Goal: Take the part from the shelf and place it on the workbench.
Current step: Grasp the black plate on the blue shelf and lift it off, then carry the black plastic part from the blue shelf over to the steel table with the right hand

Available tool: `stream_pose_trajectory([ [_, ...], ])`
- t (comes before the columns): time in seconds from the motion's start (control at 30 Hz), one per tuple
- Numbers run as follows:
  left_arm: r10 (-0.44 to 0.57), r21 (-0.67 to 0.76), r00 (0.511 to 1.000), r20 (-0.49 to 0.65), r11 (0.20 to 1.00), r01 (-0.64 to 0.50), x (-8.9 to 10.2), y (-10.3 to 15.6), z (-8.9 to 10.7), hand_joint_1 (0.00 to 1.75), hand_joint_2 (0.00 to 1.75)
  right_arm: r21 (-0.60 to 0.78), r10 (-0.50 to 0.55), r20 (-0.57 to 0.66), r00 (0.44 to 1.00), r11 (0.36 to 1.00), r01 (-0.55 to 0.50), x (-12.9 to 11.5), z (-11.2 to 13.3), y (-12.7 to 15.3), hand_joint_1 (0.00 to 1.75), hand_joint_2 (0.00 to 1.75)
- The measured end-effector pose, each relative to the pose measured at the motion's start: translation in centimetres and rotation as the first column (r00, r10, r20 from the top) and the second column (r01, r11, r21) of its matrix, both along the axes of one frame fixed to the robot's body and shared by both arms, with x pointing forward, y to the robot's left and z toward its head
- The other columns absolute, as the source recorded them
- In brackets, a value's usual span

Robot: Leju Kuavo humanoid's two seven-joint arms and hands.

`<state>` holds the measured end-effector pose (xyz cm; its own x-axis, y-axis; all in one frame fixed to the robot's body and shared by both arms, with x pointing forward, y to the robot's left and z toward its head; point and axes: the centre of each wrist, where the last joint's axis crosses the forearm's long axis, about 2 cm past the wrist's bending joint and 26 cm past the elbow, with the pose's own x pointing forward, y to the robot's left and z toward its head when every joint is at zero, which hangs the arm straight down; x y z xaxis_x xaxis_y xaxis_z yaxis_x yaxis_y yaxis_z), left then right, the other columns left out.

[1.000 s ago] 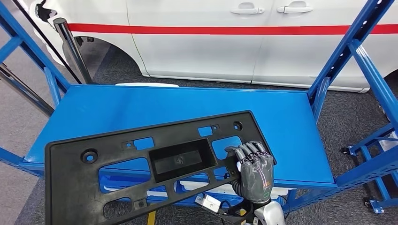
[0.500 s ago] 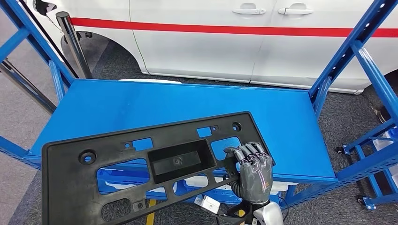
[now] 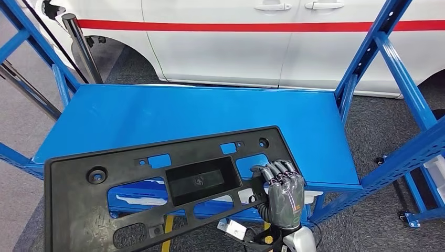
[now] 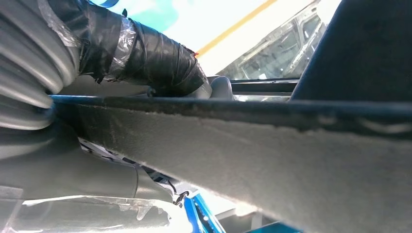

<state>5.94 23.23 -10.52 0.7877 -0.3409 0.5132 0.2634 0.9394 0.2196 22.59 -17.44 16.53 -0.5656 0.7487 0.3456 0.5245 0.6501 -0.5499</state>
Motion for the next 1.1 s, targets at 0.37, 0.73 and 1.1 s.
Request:
stream_pose_trajectory([
  [0.37, -0.006, -0.009, 1.0, -0.003, 1.0, 0.006, 0.27, -0.14, 0.05, 0.0, 1.75, -0.014, 0.0, 0.005, 1.0, 1.0, 0.0, -0.03, 0.06, 0.17, 1.75, 1.75],
  [0.73, -0.01, -0.017, 1.0, -0.007, 1.0, 0.01, 0.18, -0.46, 0.07, 0.0, 1.75, -0.023, -0.006, -0.002, 1.0, 1.0, 0.006, -0.12, -0.09, 0.22, 1.75, 1.75],
  [1.1, -0.012, -0.016, 1.0, -0.01, 1.0, 0.011, 0.12, -0.5, 0.07, 0.0, 1.75, -0.02, -0.008, -0.008, 1.0, 1.0, 0.008, -0.25, -0.16, 0.36, 1.75, 1.75],
])
